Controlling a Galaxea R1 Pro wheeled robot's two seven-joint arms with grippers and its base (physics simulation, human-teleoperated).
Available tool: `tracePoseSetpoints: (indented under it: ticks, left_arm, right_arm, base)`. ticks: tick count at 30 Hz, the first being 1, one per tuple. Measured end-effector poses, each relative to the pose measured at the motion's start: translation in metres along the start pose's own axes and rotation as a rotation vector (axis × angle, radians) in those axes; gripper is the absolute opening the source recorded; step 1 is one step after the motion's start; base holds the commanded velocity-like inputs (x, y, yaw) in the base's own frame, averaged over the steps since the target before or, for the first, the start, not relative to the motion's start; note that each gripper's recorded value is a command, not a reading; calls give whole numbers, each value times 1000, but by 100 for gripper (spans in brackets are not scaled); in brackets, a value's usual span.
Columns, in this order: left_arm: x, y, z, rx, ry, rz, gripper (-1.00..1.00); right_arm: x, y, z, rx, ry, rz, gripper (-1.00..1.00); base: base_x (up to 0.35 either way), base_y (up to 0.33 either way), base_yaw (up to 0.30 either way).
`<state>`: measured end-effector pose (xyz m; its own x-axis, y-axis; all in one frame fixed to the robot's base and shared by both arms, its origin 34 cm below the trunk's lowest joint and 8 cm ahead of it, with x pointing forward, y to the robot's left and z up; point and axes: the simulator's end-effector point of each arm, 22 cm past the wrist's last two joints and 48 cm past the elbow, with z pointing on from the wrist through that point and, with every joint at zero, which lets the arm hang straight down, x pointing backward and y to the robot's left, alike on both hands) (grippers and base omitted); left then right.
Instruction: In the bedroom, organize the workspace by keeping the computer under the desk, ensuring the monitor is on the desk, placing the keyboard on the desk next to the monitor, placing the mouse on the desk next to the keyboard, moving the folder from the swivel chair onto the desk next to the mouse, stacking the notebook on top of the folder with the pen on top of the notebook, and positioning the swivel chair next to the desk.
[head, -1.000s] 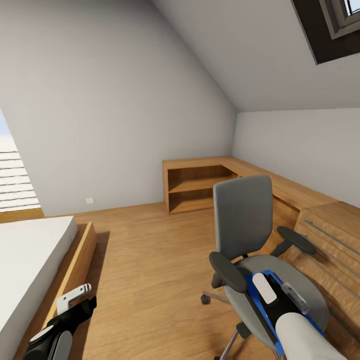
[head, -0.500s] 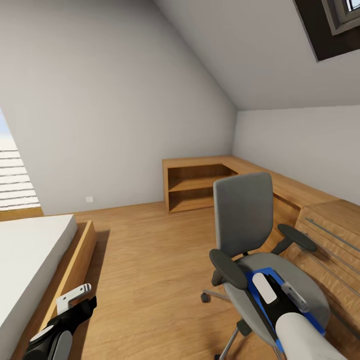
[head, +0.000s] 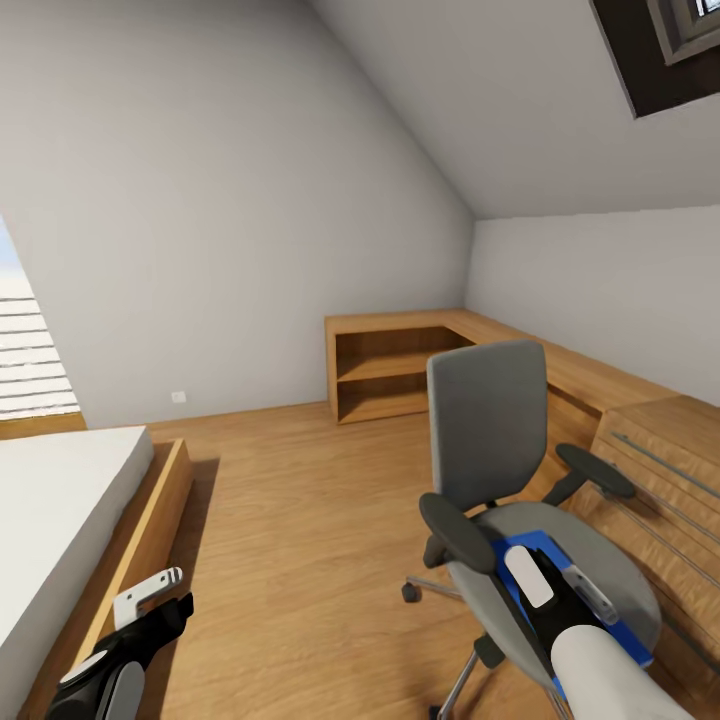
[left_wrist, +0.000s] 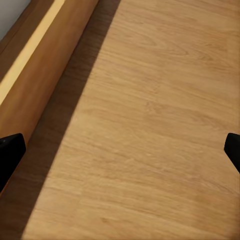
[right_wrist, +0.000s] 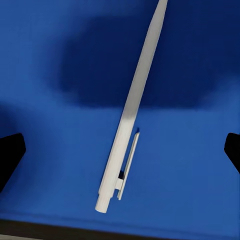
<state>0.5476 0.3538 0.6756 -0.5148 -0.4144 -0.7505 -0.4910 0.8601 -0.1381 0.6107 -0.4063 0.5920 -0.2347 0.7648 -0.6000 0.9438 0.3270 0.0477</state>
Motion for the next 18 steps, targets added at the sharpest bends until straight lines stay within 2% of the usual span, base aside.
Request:
tracePoseSetpoints:
  ticks: [18]
  left_arm:
    - [5,1,3,0,0,0,100]
  right_arm:
    - [4,-1,5,0,0,0,100]
  base:
    - [0,0,0]
